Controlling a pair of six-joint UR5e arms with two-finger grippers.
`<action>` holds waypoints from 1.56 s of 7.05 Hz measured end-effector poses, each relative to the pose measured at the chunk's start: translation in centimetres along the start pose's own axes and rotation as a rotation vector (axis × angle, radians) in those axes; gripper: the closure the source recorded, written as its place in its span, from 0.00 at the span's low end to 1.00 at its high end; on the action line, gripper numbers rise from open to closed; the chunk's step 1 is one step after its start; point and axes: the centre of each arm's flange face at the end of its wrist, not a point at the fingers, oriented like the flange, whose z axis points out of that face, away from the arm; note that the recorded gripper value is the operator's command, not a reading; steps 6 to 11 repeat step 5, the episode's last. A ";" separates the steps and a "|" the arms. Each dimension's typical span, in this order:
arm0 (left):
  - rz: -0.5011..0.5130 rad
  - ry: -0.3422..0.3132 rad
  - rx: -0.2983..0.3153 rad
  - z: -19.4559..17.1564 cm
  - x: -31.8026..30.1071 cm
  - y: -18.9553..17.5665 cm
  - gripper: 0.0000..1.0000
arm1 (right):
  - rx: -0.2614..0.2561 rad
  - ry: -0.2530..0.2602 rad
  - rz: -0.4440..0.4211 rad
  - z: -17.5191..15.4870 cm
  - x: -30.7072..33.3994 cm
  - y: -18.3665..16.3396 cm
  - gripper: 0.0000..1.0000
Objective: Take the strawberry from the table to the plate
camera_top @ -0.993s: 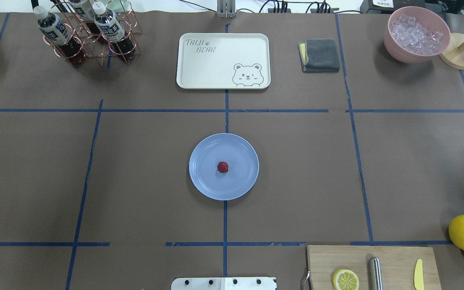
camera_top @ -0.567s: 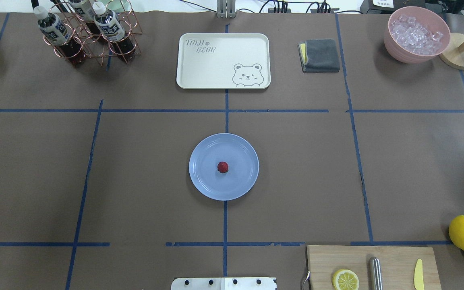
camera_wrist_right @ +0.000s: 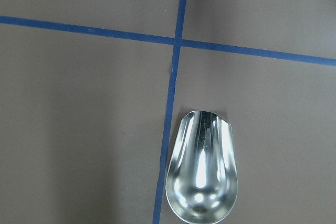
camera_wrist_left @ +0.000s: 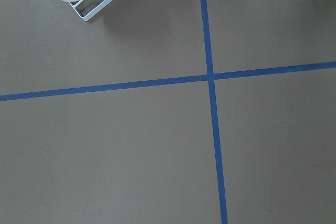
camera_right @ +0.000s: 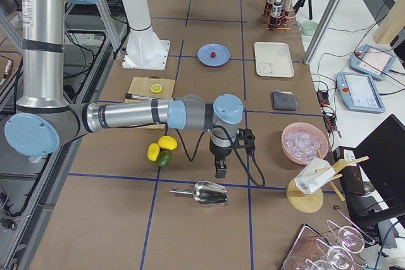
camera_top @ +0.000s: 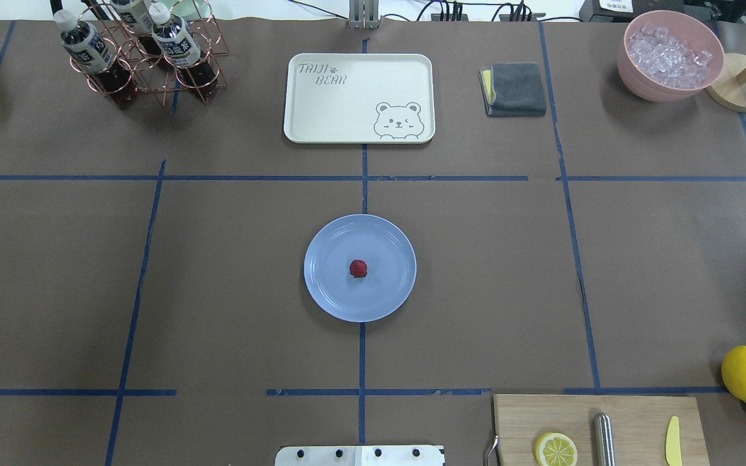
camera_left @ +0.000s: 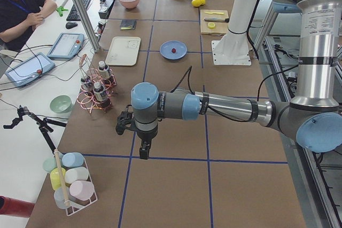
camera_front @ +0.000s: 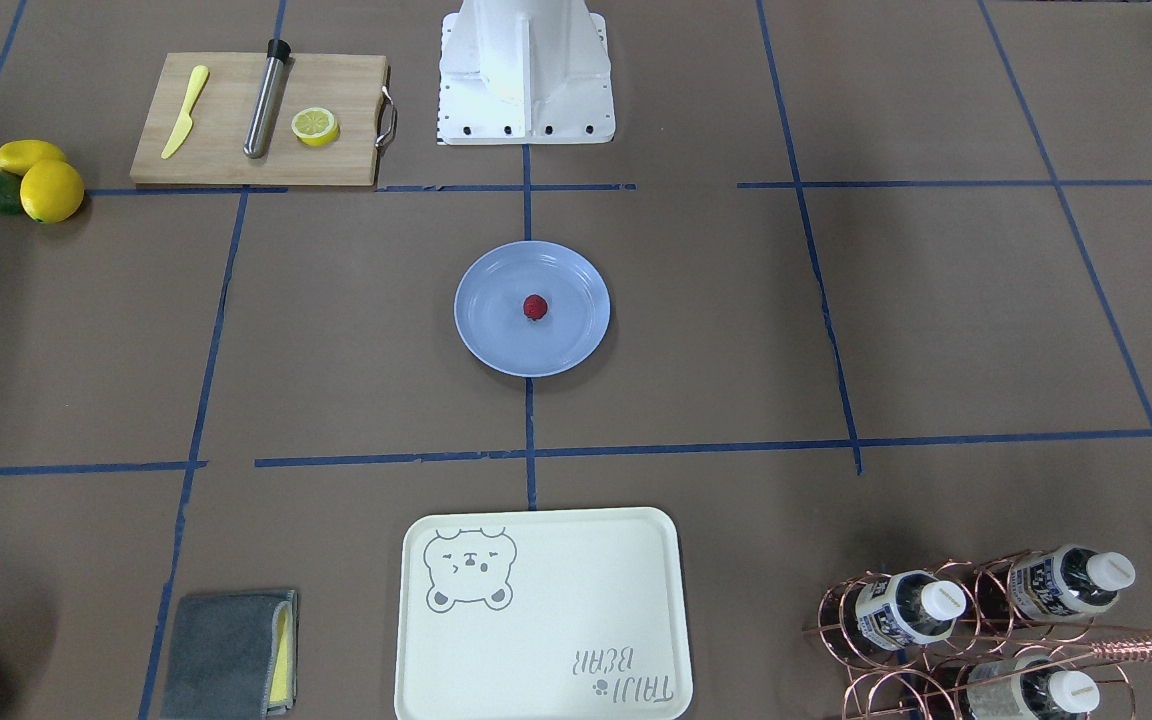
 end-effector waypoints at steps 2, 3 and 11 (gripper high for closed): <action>0.002 0.002 0.000 0.0 0.1 0.0 0.00 | 0.001 -0.001 0.000 0.0 0.0 0.0 0.00; 0.004 0.004 0.001 0.0 0.2 0.0 0.00 | 0.001 -0.001 0.000 0.0 0.0 0.0 0.00; 0.004 0.006 0.001 0.0 0.2 0.0 0.00 | 0.000 -0.002 0.000 0.0 0.0 0.0 0.00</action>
